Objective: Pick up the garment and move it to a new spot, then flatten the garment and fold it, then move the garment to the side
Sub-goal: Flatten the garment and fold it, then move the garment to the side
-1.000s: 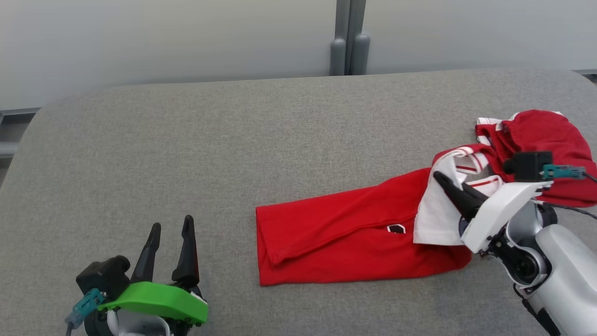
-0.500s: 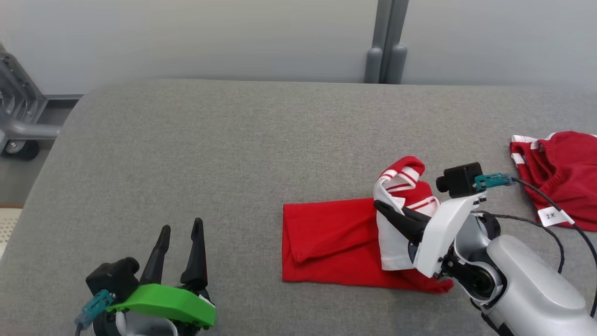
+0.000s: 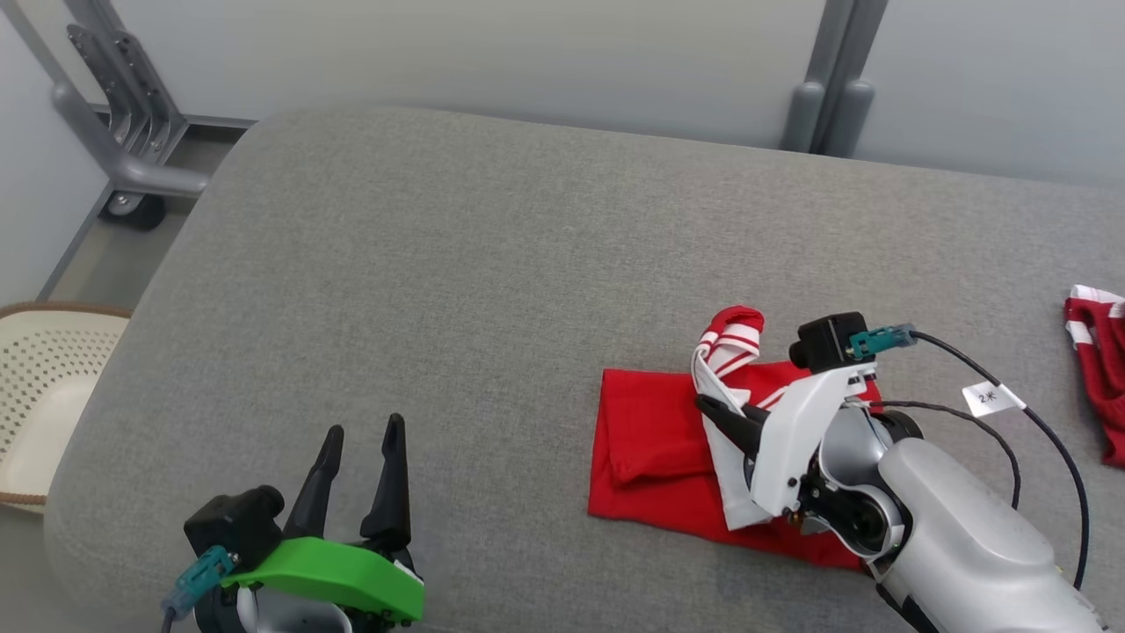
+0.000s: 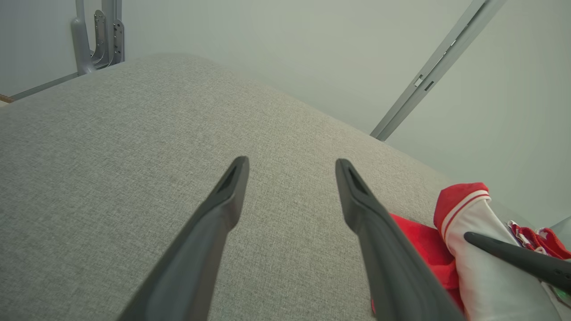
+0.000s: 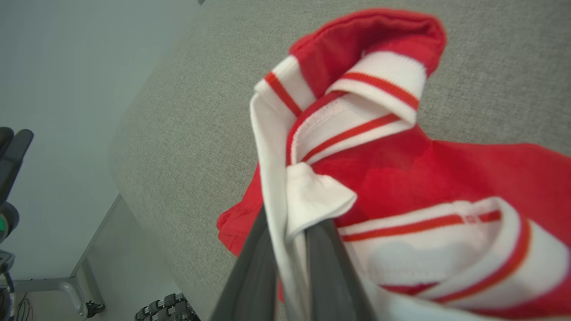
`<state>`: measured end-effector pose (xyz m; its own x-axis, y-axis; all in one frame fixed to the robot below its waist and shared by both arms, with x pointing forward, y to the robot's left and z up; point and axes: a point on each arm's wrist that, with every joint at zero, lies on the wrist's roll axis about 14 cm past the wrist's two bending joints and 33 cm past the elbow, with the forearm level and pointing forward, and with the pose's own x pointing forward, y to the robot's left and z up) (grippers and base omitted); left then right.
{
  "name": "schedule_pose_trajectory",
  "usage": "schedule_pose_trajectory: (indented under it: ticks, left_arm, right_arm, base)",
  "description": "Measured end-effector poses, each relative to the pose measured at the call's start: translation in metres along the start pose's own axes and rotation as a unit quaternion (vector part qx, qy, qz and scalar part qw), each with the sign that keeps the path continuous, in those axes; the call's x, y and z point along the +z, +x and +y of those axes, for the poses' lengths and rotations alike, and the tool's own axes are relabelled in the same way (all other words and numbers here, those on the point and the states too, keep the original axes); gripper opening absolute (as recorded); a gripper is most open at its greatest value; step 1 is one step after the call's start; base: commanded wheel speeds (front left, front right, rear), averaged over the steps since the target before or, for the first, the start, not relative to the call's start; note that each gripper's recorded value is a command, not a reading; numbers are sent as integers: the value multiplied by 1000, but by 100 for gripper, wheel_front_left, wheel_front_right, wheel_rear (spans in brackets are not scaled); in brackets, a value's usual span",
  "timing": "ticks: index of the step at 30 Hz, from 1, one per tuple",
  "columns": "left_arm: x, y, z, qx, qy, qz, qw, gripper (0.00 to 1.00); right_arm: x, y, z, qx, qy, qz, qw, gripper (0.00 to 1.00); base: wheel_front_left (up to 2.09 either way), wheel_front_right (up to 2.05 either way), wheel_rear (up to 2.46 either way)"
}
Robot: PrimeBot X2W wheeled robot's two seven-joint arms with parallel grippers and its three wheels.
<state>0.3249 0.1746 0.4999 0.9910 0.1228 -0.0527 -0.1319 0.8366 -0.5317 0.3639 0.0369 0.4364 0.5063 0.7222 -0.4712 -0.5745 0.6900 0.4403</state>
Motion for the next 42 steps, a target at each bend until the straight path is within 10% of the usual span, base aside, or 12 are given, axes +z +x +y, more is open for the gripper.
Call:
schedule_pose_trajectory:
  ticks: [6, 8, 10, 12, 24, 30, 42]
  left_arm:
    - [0, -3, 14, 25, 1, -1, 1000, 100]
    - [0, -3, 17, 32, 0, 0, 999, 100]
    - [-2, -4, 20, 37, -3, 2, 999, 100]
    - [-2, -3, 21, 40, -5, 1, 999, 100]
    - [-6, 4, 9, 20, -7, 4, 1000, 100]
    - [-9, 8, -7, -6, -9, 7, 1000, 100]
    - [-22, 14, -27, -37, -10, 28, 999, 100]
  right_arm:
    - [-4, 23, 11, 13, -7, 29, 999, 0]
    - [-7, 30, 15, 18, -11, 38, 999, 14]
    - [-9, 34, 18, 22, -10, 44, 999, 79]
    - [-7, 37, 21, 26, -9, 43, 999, 100]
    - [61, 26, 23, 25, -49, -47, 997, 100]
    - [89, -12, -40, -60, -70, -97, 991, 100]
    - [5, -58, -119, -170, 44, -57, 983, 100]
  base:
    - [0, 0, 0]
    - [0, 0, 0]
    - [0, 0, 0]
    - [0, 0, 0]
    - [0, 0, 0]
    - [0, 0, 0]
    - [0, 0, 0]
